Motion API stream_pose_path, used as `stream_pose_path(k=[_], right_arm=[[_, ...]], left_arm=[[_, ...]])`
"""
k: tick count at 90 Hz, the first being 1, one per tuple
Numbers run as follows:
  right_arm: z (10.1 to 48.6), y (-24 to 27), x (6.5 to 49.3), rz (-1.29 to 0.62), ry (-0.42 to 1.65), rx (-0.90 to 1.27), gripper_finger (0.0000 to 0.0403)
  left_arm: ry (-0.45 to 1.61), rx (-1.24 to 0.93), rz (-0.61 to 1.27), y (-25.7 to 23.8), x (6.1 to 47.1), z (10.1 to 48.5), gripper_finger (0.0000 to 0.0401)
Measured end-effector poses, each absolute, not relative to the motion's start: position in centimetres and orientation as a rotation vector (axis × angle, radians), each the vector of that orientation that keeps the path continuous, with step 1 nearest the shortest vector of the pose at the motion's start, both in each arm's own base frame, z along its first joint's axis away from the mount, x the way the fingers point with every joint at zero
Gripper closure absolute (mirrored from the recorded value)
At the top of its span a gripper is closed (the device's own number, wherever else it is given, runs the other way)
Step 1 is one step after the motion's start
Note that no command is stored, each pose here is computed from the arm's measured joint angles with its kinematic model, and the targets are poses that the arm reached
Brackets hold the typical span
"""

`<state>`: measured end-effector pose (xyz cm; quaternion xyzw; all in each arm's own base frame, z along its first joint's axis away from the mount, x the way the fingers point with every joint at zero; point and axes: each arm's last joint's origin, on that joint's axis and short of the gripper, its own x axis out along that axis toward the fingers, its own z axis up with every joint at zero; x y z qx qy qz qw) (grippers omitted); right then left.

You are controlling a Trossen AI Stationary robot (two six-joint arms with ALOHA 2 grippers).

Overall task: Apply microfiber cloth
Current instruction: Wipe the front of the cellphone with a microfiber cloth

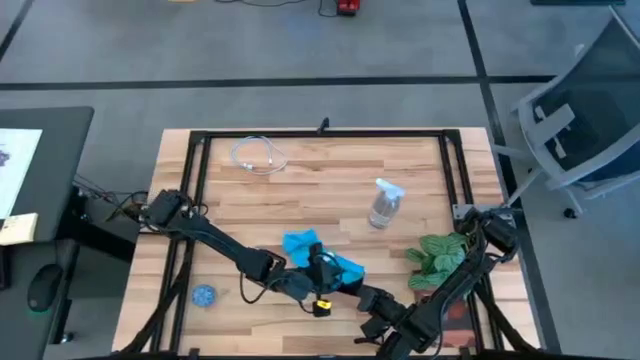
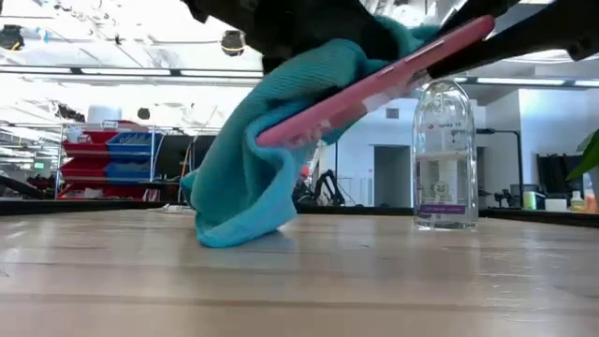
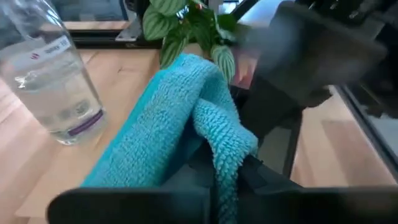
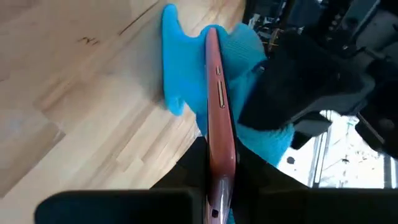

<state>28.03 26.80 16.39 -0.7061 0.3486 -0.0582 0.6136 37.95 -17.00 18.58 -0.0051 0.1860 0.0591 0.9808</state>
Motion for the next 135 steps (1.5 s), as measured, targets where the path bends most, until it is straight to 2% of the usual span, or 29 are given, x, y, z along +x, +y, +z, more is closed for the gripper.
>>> stream_pose_path(k=[33,42,62,78,100,110,117,135], right_arm=[[16.1,27.2,27.4,-0.116,0.804,-1.664,0.0383],[16.1,27.2,27.4,-0.116,0.801,-1.663,0.0383],[16.7,27.2,27.6,-0.184,0.767,-1.655,0.0383],[16.8,27.3,27.2,-0.184,0.767,-1.68,0.0382],[17.1,27.1,27.1,-0.174,0.78,-1.695,0.0382],[17.0,26.9,27.0,-0.175,0.791,-1.721,0.0382],[17.6,26.9,27.1,-0.282,0.741,-1.715,0.0382],[18.6,26.7,27.7,-0.394,0.701,-1.698,0.0382]], left_arm=[[0.693,-0.006,0.16,-17.4,35.4,16.1,0.0401],[0.639,-0.008,0.155,-17.8,35.6,16.4,0.0401],[0.346,-0.07,0.024,-16.5,38.4,19.3,0.0401],[0.423,-0.073,-0.012,-16.5,38.2,18.8,0.0401],[0.571,-0.029,-0.017,-19.0,36.0,17.5,0.0401],[0.628,0.0,0.033,-19.5,35.1,16.8,0.0401],[0.669,0.026,0.063,-19.5,34.6,15.9,0.0401],[0.444,-0.04,0.005,-19.4,36.4,18.1,0.0401]])
